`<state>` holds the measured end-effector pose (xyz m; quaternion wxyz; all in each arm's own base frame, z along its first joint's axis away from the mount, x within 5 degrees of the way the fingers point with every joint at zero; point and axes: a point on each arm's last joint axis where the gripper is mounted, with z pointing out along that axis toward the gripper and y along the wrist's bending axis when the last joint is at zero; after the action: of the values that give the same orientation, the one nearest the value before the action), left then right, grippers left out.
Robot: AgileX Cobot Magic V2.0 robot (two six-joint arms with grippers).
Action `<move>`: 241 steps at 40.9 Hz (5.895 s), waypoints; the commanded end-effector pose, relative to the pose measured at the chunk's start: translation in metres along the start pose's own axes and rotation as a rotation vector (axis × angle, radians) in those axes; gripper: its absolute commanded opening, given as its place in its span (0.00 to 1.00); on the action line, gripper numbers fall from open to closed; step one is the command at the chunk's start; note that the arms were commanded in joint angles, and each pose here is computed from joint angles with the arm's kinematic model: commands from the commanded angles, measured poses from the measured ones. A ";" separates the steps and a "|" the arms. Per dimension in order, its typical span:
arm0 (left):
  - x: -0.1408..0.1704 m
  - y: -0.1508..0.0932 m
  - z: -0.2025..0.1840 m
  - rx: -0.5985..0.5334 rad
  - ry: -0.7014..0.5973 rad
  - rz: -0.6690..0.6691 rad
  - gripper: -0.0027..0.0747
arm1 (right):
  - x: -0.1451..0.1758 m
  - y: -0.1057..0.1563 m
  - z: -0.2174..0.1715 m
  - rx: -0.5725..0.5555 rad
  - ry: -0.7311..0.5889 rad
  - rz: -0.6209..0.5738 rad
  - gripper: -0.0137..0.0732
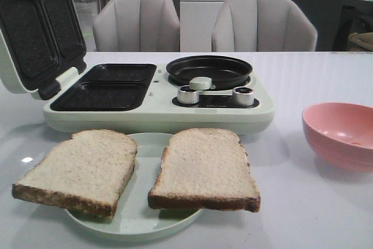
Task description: Make breakfast with bread and shrimp
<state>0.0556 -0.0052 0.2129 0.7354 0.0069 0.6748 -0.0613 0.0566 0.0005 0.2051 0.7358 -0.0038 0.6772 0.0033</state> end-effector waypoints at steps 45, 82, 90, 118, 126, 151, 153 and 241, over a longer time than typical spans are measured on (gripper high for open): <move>-0.003 0.000 -0.001 0.009 -0.114 -0.007 0.16 | -0.020 -0.002 -0.003 0.018 -0.170 -0.017 0.18; -0.130 -0.010 0.027 -0.002 0.127 0.029 0.17 | -0.132 0.005 0.042 -0.055 0.248 -0.008 0.18; -0.109 -0.009 0.033 -0.005 0.226 0.019 0.17 | -0.116 0.006 0.054 -0.070 0.412 -0.001 0.18; -0.091 -0.010 0.043 0.042 0.384 0.184 0.75 | -0.092 0.007 0.083 -0.068 0.603 0.028 0.68; -0.076 -0.029 0.061 0.266 0.472 0.420 0.75 | -0.092 0.007 0.083 -0.068 0.602 0.028 0.68; 0.010 -0.104 0.116 0.738 0.617 1.177 0.75 | -0.092 0.007 0.083 -0.068 0.602 0.028 0.68; 0.016 -0.107 0.119 0.744 0.626 1.193 0.75 | -0.092 0.007 0.083 -0.068 0.602 0.028 0.68; -0.021 -0.142 0.120 0.307 0.221 1.499 0.16 | -0.092 0.007 0.083 -0.068 0.602 0.028 0.68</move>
<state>0.1514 -0.1560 0.2232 0.4360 0.6258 0.5525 0.3360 0.1263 0.0084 0.2872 0.4560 -0.0242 0.8889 0.0356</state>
